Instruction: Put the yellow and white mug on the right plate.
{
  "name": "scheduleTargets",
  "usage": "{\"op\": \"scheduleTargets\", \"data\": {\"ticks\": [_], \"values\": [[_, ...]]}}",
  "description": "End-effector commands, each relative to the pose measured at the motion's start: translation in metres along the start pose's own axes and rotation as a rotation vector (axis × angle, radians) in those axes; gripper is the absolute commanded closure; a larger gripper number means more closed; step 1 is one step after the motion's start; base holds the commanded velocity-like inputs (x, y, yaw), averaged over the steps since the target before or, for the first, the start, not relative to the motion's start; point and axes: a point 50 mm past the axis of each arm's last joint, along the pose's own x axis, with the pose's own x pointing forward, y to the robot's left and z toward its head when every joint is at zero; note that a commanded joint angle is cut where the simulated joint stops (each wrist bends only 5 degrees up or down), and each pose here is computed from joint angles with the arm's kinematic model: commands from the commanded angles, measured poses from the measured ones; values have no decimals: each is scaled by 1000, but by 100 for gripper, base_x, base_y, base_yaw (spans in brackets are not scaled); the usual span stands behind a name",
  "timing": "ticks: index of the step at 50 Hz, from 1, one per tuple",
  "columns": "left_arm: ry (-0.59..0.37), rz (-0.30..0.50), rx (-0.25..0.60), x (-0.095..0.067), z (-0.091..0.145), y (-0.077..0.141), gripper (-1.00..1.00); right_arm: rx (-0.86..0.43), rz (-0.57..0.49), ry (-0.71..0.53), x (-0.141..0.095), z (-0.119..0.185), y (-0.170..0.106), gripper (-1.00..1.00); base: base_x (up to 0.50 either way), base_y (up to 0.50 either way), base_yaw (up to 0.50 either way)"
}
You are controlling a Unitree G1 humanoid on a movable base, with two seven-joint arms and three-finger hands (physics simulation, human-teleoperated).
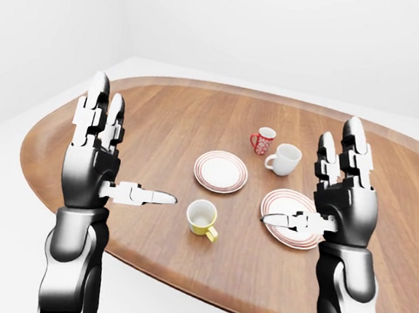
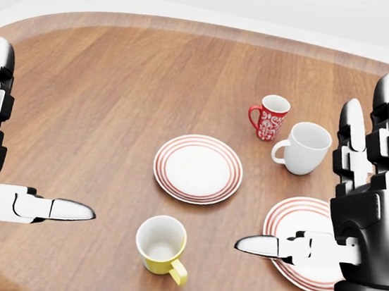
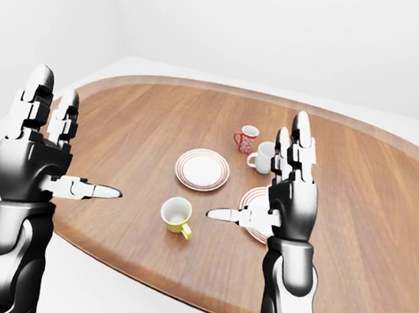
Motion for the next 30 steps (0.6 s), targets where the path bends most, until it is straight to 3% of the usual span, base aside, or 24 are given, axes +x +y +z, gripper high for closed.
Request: {"op": "scheduleTargets", "data": {"ticks": [1, 12, 30], "values": [[2, 0, 0, 0, 0, 0, -100, -4, 0, 15, 0, -3, 0, -100, 49, 12, 0], [0, -1, 1, -1, 0, 0, -100, -40, -20, 35, 1, -8, 0, -100, 48, 12, 0], [1, 1, 0, 0, 0, 0, -100, -63, 1, 75, 0, -17, 5, -100, 0, 0, 0]]}}
